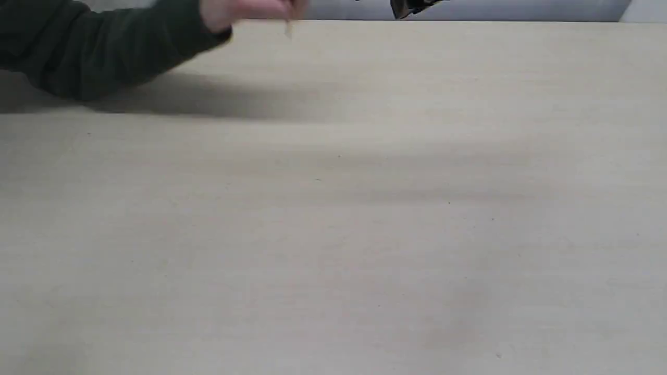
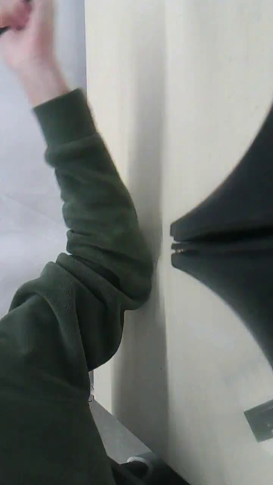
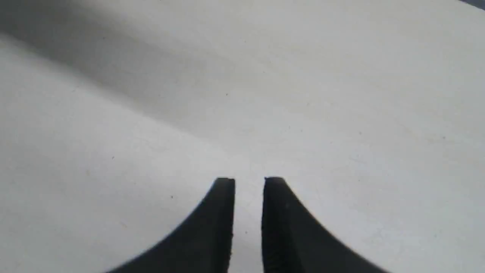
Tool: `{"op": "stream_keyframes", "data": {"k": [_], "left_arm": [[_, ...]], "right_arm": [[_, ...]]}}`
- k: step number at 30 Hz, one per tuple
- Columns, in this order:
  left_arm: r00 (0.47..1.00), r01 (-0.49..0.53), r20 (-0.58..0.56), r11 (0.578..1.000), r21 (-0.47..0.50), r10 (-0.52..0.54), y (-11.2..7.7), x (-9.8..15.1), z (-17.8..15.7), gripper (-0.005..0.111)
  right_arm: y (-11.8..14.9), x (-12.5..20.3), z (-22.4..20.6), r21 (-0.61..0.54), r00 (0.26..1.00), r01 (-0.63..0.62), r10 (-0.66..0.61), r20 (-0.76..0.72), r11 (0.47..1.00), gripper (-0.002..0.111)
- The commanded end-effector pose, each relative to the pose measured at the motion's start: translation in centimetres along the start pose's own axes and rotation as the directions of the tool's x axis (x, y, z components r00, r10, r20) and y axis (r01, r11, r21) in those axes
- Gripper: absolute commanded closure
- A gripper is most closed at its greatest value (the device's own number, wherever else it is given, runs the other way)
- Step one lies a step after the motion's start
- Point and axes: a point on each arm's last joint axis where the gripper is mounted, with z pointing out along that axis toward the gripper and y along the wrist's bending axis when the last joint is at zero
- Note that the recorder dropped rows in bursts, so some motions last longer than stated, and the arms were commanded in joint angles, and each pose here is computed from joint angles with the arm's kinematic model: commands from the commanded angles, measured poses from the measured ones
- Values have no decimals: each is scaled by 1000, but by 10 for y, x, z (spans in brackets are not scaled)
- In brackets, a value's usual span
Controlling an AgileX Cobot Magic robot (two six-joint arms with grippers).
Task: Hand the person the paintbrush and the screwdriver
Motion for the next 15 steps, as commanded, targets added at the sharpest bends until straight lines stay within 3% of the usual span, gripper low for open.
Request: {"op": "stream_keyframes", "data": {"k": [1,15], "left_arm": [[1000,2,11,1000,7,-2,0,0,0,107],[1000,4,8,1000,8,-5,0,0,0,107]], "right_arm": [[-3,16,-27,-11,999,-11,11,32,1000,102],[-7,124,-112,-83,983,-69,81,163,994,104]]}}
